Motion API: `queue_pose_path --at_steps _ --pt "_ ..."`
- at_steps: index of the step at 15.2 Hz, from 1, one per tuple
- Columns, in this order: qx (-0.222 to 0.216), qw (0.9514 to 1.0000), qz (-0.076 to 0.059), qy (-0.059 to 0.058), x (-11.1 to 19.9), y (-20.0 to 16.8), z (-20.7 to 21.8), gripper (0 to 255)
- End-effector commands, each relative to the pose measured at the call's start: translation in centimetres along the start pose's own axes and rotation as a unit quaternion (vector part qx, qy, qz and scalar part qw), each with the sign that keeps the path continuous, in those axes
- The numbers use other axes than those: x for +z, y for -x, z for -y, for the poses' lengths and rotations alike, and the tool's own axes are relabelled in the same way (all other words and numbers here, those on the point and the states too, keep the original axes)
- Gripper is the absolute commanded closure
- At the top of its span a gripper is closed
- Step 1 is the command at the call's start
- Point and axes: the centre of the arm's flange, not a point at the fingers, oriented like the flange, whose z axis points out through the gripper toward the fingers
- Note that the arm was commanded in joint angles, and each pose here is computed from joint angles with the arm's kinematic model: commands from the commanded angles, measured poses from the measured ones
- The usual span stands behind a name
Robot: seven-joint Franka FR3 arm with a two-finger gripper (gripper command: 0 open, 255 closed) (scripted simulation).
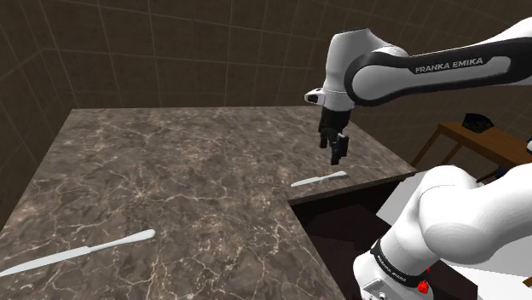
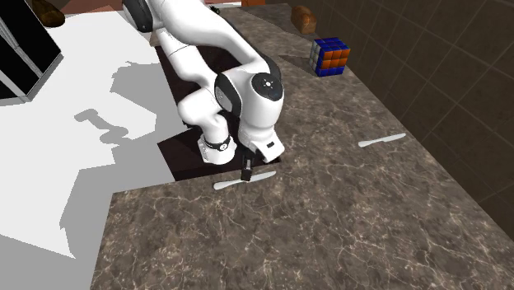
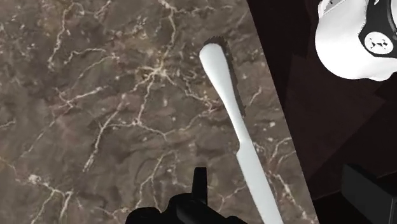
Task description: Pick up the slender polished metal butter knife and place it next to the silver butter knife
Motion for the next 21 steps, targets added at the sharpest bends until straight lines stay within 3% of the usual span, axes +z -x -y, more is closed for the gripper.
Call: queue_pose_path --at_steps 1,3,11,18,19,21 --pt "-0.065 0.9978 0.011 0.007 2.9 -0.8 0.1 0" --pt "-0.11 0.9937 0.019 0.011 4.8 -1.2 0.1 0" --pt "-0.11 0.9937 0.019 0.011 8.8 -1.1 0.0 0" --pt "-0.11 0.9937 0.019 0.011 8.8 -1.1 0.0 0" --pt "-0.11 0.9937 0.019 0.011 8.8 -1.1 0.0 255" --pt "-0.11 0.9937 0.019 0.011 8.9 -1.1 0.0 255"
